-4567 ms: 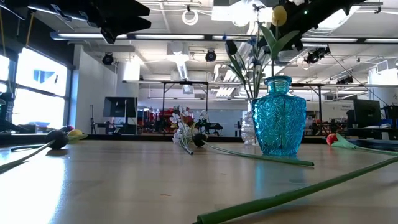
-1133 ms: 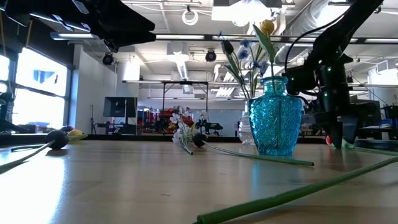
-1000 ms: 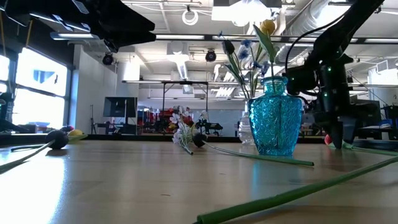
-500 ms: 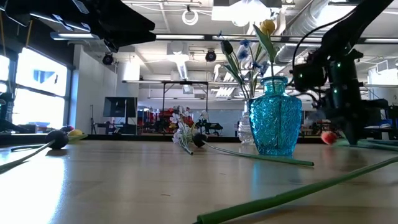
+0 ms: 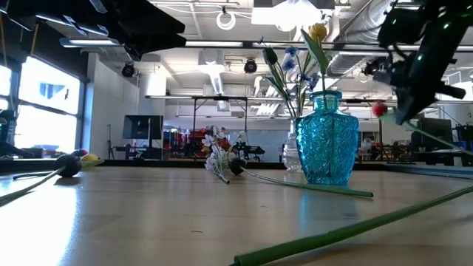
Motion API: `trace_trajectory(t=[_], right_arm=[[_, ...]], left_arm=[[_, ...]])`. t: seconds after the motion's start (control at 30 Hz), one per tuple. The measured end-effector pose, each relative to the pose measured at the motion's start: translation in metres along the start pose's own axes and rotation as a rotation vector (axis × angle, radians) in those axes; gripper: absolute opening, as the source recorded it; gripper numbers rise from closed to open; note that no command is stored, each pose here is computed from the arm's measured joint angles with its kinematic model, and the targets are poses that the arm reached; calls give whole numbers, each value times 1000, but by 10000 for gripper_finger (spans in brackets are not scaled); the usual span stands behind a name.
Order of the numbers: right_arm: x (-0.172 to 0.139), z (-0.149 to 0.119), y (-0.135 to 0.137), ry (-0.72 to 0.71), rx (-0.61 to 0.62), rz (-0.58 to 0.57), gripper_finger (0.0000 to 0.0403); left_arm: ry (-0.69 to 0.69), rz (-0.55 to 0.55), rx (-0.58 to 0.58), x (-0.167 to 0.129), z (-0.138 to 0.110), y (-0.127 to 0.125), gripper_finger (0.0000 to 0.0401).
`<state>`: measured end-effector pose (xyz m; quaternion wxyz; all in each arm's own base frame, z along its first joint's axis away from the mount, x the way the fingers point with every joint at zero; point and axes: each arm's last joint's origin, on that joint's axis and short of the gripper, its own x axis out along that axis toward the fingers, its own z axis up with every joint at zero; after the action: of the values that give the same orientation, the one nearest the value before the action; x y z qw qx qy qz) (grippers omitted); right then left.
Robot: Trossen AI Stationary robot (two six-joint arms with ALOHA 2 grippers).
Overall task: Sort flowers into vase by color
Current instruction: Put the orange tulip into the blue flower vase
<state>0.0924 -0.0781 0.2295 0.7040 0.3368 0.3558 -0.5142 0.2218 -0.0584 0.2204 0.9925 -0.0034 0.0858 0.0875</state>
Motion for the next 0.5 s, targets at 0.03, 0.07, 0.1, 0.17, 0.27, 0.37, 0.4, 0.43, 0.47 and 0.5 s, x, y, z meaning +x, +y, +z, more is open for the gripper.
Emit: trace_trajectory(t=[0.03,0.07,0.1,0.17,0.27,0.37,0.4,0.43,0.47,0.5], right_arm=[[-8,0,0,-45,-3,26,1],[-16,1,-1,-95,-15,57,1],[-23,2,0,-147,-32,96,1],[-38,3,2,-255,-65,195,1],[-60,5,6,-416,-104,375,1],[-79,4,10,-549,-144,552,1],[-85,4,12,-581,-159,613,1],[-91,3,14,-605,-181,676,1],[-96,2,16,-626,-210,735,1],[-100,2,18,-650,-237,787,1]], left_arm=[[0,0,0,0,0,0,176],[0,0,0,0,0,0,176],[0,0,0,0,0,0,176],[0,0,-1,0,0,0,176],[0,0,-2,0,0,0,176],[0,0,-2,0,0,0,176],[0,0,-2,0,0,0,176],[0,0,-2,0,0,0,176],[0,0,-2,0,0,0,176],[0,0,-2,0,0,0,176]])
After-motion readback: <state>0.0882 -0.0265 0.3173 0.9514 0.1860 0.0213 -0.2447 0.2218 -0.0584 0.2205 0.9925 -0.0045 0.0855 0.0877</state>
